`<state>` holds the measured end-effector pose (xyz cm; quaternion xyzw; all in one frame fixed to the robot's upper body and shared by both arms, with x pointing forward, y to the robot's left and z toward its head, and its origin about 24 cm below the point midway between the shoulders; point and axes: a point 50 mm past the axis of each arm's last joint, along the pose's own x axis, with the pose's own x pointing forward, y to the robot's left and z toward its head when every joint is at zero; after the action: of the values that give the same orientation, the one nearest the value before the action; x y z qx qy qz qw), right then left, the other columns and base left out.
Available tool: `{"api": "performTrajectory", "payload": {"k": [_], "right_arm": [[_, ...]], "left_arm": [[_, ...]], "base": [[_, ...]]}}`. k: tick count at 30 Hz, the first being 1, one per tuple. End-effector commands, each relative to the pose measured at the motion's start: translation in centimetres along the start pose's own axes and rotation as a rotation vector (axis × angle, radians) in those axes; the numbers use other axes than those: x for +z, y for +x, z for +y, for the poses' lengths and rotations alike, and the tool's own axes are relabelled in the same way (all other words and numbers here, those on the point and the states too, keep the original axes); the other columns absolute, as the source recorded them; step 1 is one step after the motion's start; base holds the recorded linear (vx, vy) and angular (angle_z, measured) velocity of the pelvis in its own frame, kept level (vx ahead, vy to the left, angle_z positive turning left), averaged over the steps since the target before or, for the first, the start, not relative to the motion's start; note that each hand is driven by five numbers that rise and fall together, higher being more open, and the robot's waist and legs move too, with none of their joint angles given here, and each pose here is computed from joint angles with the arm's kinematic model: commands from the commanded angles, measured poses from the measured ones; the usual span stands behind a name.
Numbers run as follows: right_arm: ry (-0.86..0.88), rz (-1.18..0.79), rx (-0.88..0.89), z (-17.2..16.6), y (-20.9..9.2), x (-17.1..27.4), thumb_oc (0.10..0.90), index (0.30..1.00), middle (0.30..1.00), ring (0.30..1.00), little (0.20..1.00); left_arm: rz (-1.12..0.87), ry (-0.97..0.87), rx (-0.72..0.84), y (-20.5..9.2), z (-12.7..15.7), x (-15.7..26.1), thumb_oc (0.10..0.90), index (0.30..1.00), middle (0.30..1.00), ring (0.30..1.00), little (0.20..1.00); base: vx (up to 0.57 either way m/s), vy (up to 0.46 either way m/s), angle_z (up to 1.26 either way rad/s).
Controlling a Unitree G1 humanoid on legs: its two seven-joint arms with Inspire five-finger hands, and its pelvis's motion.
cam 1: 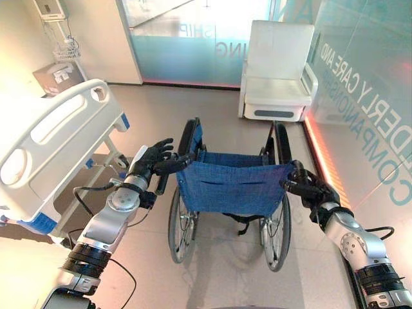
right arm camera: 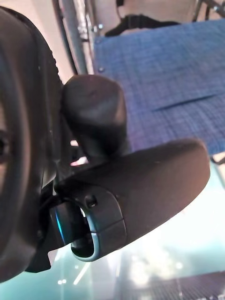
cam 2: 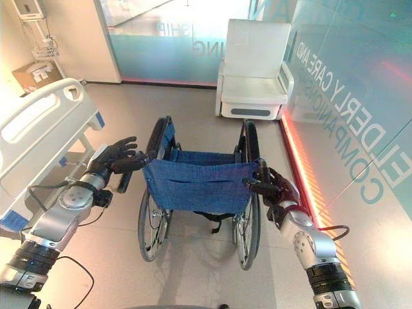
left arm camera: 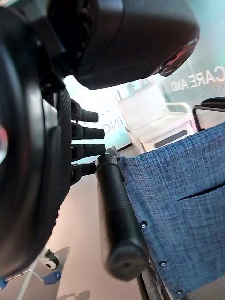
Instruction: Push the wheelchair next to the bed
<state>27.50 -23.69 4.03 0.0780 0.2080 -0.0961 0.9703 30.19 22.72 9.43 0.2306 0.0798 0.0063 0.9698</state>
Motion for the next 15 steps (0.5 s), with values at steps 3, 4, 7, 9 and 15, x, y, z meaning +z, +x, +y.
{"api": "performTrajectory", "payload": {"k": [3, 4, 7, 9, 15], "right_arm": [[0.041, -0.128, 0.174, 5.6, 0.6, 3.1, 0.8, 0.9, 0.9, 0.9, 0.9], [0.046, -0.127, 0.171, 5.6, 0.6, 2.9, 0.8, 0.9, 0.9, 0.9, 0.9], [0.05, -0.128, 0.167, 5.8, 0.5, 2.9, 0.8, 0.9, 0.9, 0.9, 0.9], [0.052, -0.127, 0.166, 5.8, 0.5, 2.8, 0.8, 0.9, 0.9, 0.9, 0.9], [0.066, -0.126, 0.167, 5.7, 0.5, 2.7, 0.8, 0.9, 0.9, 0.9, 0.9]], "left_arm": [[-0.061, 0.014, 0.206, 1.5, 1.8, 1.9, 0.8, 0.9, 0.9, 0.9, 0.9], [-0.067, 0.025, 0.224, 1.4, 1.7, 1.9, 0.8, 0.9, 0.9, 0.9, 0.9], [-0.096, 0.035, 0.277, 1.2, 1.6, 2.1, 0.8, 0.9, 0.9, 0.9, 0.9], [-0.1, 0.034, 0.283, 1.2, 1.6, 2.2, 0.8, 0.9, 0.9, 0.9, 0.9], [-0.194, 0.042, 0.364, 0.8, 1.2, 3.1, 0.8, 0.9, 0.9, 0.9, 0.9]], "base": [[0.0, 0.0, 0.0], [0.0, 0.0, 0.0], [0.0, 0.0, 0.0], [0.0, 0.0, 0.0], [-0.01, -0.014, 0.04]]}}
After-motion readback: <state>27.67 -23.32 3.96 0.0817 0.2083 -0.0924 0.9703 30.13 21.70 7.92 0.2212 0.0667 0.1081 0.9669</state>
